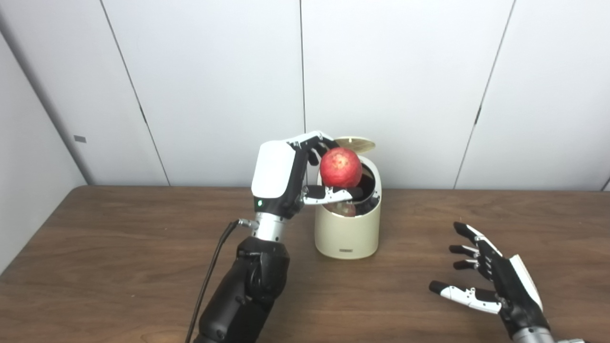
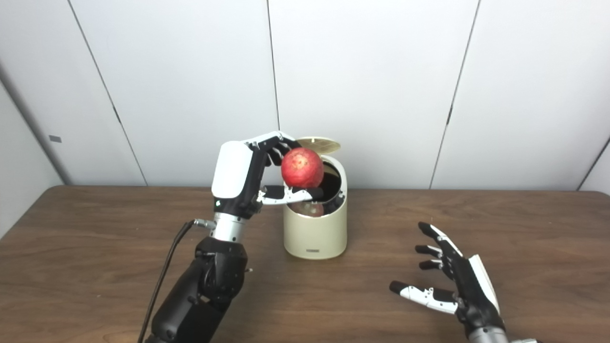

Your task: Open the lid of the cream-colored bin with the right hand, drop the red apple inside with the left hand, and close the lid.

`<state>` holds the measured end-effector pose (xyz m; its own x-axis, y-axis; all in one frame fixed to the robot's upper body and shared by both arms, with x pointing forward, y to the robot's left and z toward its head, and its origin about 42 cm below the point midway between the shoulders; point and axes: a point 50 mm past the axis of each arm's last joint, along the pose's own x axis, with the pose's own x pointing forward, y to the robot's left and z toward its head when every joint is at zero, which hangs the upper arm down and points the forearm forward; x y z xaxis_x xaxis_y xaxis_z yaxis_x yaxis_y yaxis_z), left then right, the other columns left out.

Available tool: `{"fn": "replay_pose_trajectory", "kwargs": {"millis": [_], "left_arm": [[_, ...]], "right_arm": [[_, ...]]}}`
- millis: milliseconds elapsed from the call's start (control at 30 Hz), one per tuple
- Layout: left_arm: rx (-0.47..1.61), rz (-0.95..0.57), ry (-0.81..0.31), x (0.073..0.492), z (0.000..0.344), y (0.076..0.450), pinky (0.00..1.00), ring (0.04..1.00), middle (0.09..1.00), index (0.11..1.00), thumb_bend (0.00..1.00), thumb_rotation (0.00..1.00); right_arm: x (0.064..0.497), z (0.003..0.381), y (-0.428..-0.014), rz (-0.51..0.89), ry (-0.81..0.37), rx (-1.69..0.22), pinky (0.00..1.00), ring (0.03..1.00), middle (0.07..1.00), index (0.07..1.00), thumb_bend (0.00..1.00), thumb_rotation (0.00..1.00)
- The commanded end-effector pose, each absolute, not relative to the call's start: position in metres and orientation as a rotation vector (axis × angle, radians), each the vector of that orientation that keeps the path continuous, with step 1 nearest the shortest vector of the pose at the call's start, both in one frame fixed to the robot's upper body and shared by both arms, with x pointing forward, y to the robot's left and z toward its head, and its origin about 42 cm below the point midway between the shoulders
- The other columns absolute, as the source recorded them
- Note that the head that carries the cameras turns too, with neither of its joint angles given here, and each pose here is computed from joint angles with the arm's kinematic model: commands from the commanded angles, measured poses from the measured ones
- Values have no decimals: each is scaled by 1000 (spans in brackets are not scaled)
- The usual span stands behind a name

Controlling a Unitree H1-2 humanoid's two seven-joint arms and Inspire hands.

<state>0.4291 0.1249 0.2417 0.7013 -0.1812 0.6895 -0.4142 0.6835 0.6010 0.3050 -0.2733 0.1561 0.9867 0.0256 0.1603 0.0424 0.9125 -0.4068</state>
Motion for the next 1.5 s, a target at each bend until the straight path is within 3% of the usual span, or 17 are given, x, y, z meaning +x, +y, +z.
{"fn": "replay_pose_trajectory", "kwargs": {"millis": [0,267,533,800,1300,1467], "left_arm": [[821,204,-920,439,268,121,334,397,466,496,525,0],[854,229,-957,449,257,120,299,368,446,504,524,0],[883,217,-918,453,247,117,232,323,412,501,523,0],[881,182,-887,455,240,114,252,327,408,504,523,0],[958,187,-844,466,231,117,191,284,402,507,521,0],[986,186,-818,467,227,116,228,331,420,516,522,0]], "right_arm": [[307,172,-274,-20,-259,-432,631,761,890,879,687,213],[306,170,-275,-27,-253,-432,643,763,888,876,698,229],[305,173,-274,-30,-252,-435,646,762,884,874,698,231],[305,174,-273,-33,-251,-421,648,767,892,872,690,206],[301,170,-273,-36,-249,-420,660,771,893,868,669,184],[300,167,-274,-39,-242,-418,664,776,898,867,672,191]]}}
